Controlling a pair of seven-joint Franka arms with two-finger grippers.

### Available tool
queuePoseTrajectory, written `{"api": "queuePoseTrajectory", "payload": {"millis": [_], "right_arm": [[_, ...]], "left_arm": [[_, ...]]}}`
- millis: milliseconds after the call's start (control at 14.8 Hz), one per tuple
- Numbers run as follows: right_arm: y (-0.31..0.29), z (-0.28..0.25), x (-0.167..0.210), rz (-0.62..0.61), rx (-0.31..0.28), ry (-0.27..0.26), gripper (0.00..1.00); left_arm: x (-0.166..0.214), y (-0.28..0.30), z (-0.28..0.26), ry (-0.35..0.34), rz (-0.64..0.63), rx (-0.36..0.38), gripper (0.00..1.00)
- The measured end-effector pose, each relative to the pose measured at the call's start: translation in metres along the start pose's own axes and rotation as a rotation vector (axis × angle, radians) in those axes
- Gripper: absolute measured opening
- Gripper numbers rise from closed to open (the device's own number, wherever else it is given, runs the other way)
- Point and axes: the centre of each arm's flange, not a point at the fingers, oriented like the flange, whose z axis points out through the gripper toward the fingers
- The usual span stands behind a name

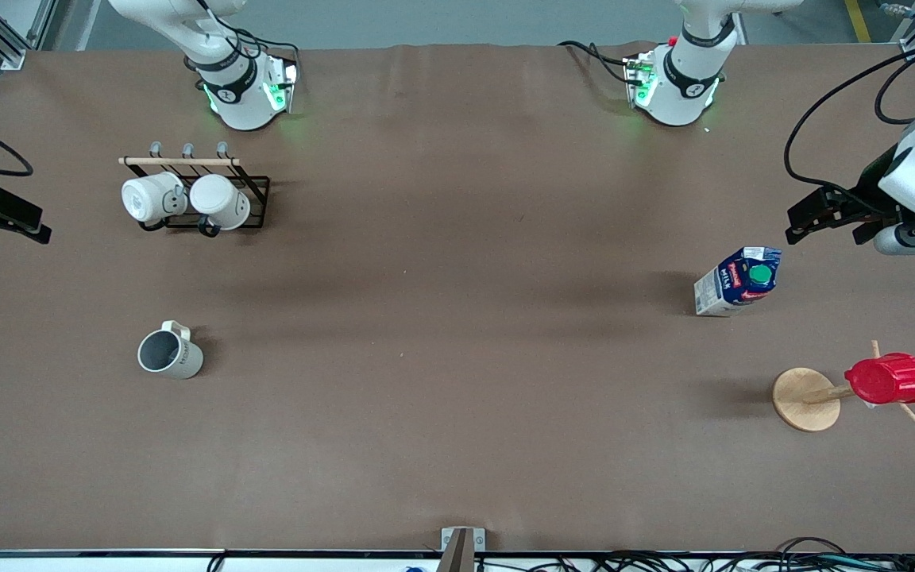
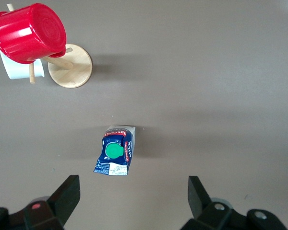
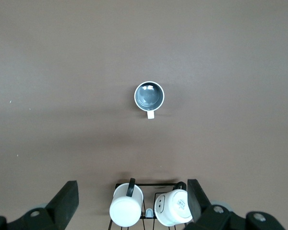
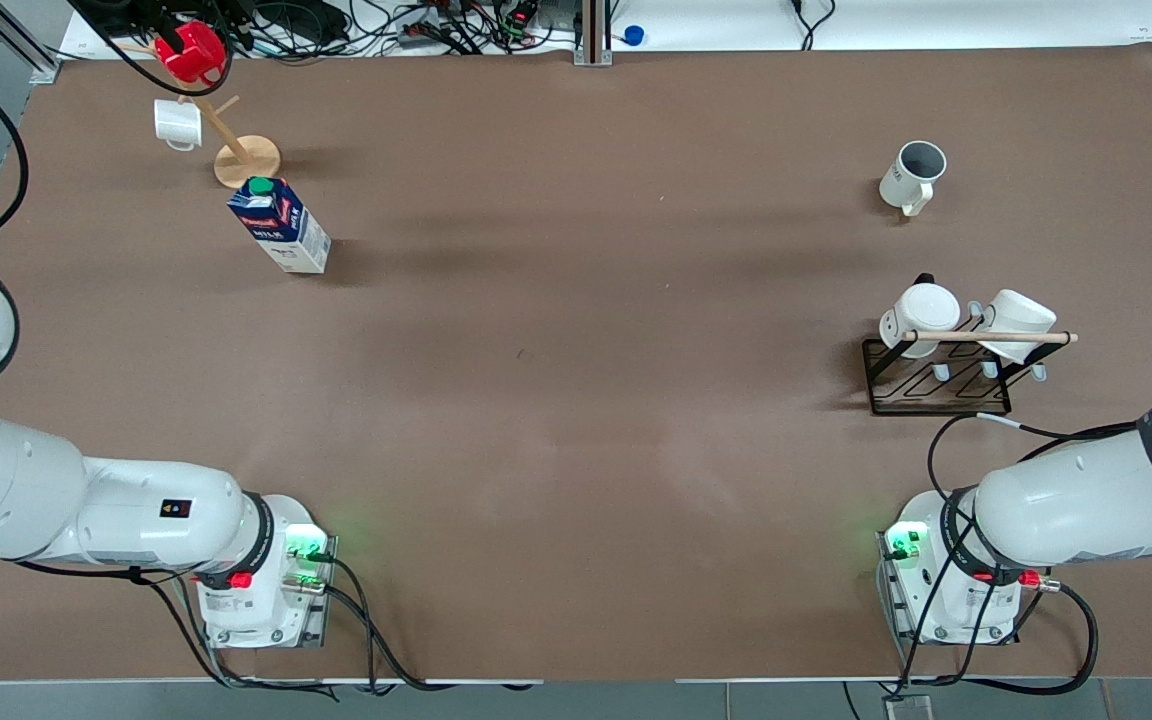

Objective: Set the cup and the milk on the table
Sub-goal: 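Move the right gripper toward the white mug while the left gripper reaches the milk carton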

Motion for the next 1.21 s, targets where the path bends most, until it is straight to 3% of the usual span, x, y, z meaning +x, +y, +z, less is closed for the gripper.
{"api": "queuePoseTrajectory", "payload": {"millis": [876,1010,1212], "right_arm": [[-0.004,0.003,0.001,0.018,0.000,-0.006,1.00],[-0.005,0.021,0.010,0.018,-0.002,-0.008,1.00],[-0.003,0.092,0.030,0.019,-0.015,-0.018,1.00]], "left_arm": [[0.006,-0.010,0.011,-0.009,-0.016,0.008,0.98],[0.010,-0.022,0.024,-0.019,-0.035,0.011,0.98],[0.016,-0.035,0.061,-0.009,-0.054,0.013,0.98]]}}
